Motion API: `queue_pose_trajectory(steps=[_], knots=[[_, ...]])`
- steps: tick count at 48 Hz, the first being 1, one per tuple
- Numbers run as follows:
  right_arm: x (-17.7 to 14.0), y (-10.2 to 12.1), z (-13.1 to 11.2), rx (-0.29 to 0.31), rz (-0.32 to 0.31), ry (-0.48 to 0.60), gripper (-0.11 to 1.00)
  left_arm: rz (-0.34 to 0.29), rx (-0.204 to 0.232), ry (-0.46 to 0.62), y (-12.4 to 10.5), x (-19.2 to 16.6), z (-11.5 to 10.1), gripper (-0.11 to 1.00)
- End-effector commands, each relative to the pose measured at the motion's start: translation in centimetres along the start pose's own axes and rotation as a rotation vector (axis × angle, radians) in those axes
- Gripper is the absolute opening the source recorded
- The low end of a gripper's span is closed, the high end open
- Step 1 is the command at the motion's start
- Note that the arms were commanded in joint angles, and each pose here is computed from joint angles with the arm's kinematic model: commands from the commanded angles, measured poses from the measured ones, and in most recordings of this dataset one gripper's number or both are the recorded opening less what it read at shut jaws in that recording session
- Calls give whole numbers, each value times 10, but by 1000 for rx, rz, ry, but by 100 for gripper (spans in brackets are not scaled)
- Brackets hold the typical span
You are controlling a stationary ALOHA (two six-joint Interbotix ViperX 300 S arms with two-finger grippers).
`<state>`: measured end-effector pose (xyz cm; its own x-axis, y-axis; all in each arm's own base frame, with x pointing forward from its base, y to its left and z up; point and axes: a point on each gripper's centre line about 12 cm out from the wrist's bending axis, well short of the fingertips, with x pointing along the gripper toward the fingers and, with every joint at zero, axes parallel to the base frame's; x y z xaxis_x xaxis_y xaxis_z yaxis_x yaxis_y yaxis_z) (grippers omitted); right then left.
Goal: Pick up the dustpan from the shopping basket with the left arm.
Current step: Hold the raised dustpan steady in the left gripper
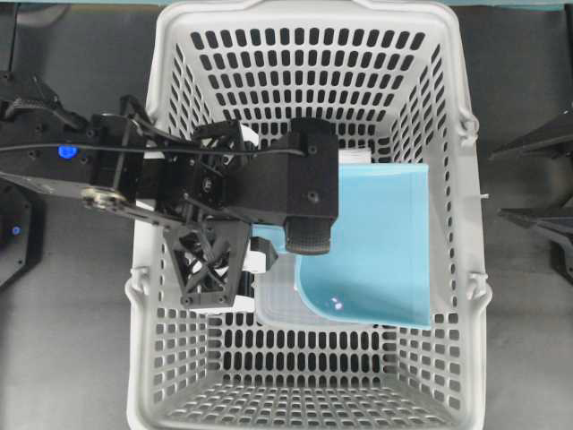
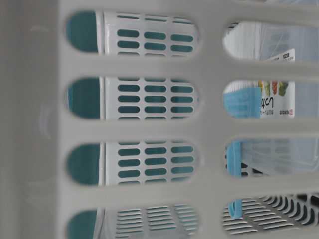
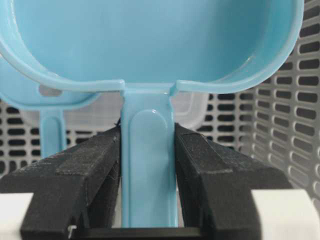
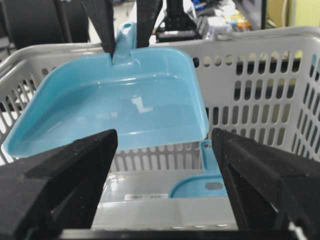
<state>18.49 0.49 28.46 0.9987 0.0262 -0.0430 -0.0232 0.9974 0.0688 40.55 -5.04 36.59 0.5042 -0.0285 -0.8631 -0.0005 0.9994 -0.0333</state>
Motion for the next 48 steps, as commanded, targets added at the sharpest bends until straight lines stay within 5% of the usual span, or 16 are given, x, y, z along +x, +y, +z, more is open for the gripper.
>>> queue_pose_trajectory(steps=[1, 48], knots=[[1, 1, 4, 5, 2, -14, 74, -3, 1, -35, 0, -13, 3, 30], [1, 1, 3, 4, 3, -9, 74, -3, 1, -28, 0, -13, 2, 30]])
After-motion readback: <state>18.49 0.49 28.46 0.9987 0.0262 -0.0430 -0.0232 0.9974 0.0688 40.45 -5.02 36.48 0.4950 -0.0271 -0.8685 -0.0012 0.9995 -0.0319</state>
